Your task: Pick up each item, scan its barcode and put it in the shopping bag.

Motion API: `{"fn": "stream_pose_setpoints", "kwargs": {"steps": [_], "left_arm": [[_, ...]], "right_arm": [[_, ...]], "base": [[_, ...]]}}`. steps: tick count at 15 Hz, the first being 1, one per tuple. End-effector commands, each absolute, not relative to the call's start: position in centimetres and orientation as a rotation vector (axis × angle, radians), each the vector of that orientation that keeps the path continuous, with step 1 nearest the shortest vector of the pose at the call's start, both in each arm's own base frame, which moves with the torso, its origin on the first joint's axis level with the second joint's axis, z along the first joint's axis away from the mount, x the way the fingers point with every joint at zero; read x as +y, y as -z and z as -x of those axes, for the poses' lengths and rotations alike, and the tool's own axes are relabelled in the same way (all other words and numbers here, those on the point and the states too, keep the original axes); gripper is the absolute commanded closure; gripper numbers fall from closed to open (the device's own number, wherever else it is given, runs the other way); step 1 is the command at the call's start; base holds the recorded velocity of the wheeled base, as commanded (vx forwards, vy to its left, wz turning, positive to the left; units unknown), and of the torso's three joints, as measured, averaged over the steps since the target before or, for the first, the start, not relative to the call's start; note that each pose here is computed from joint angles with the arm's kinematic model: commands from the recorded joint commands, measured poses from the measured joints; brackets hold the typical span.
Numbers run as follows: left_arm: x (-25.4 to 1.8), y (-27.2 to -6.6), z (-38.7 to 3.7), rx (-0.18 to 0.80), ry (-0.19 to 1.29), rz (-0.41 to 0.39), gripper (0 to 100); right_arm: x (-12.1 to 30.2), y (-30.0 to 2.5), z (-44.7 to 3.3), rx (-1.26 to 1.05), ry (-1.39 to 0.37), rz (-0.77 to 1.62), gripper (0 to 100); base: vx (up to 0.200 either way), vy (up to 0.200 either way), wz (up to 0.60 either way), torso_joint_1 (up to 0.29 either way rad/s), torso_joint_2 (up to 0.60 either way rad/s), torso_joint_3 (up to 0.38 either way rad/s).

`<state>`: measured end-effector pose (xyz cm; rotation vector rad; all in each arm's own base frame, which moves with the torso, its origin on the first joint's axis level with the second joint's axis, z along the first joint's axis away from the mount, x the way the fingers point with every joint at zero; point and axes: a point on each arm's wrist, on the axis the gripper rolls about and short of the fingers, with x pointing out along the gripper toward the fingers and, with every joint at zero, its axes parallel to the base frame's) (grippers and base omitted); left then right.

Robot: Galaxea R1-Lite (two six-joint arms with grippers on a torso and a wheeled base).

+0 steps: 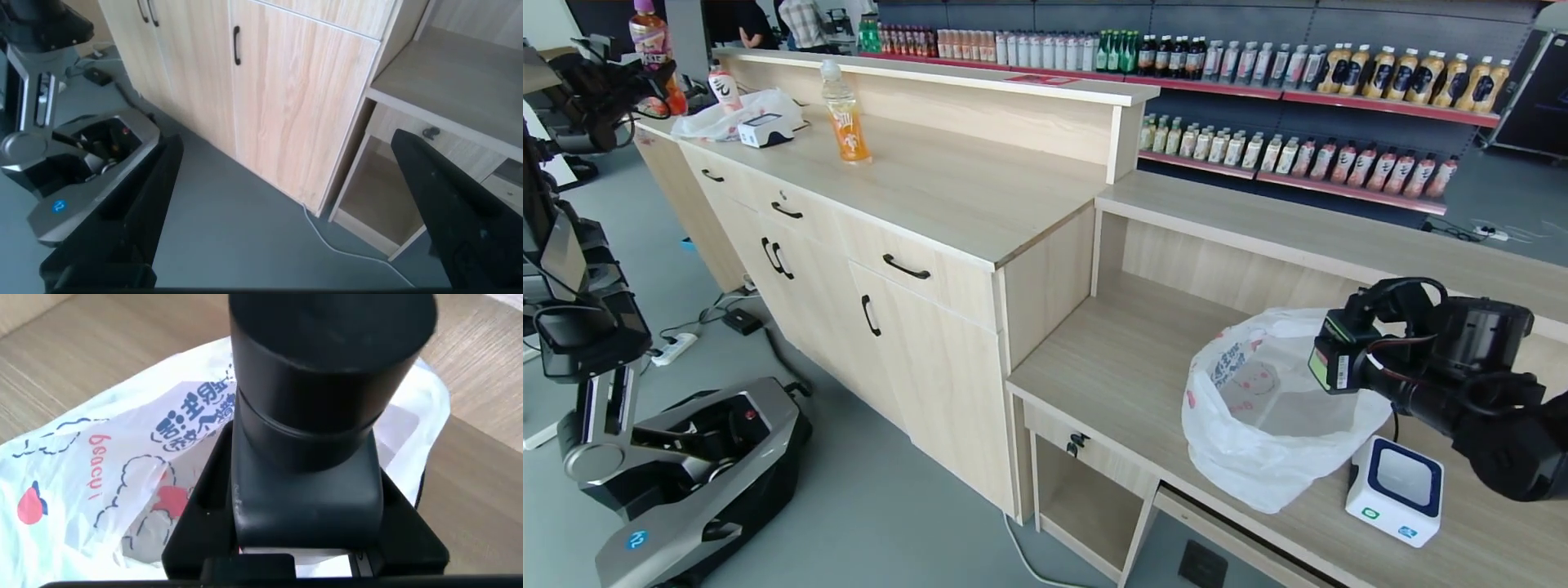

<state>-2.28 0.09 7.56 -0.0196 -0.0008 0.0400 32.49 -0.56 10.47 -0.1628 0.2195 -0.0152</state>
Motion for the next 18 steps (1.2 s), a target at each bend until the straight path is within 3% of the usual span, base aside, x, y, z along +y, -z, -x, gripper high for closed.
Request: {"fn": "stream_pose_setpoints", "kwargs": {"steps": [1, 14, 18], "left_arm": [[0.1, -7.6, 2.3, -0.002, -0.041, 0.020, 0], [0.1, -7.6, 2.3, -0.002, -0.041, 0.020, 0], [0.1, -7.6, 2.3, -0.002, -0.041, 0.020, 0]], "right_arm": [[-0.3, -8.1, -33.2, 0.277, -0.009, 0.164, 100], [0.9, -1.2, -35.9, 0.287, -0.117, 0.168, 100], [2.1, -0.4, -36.1, 0.264, -0.175, 0.168, 100]], "base": [[0.000, 0.000, 0.00, 0.000, 0.00, 0.000], [0.000, 0.000, 0.00, 0.000, 0.00, 0.000], [0.000, 0.000, 0.00, 0.000, 0.00, 0.000]]}}
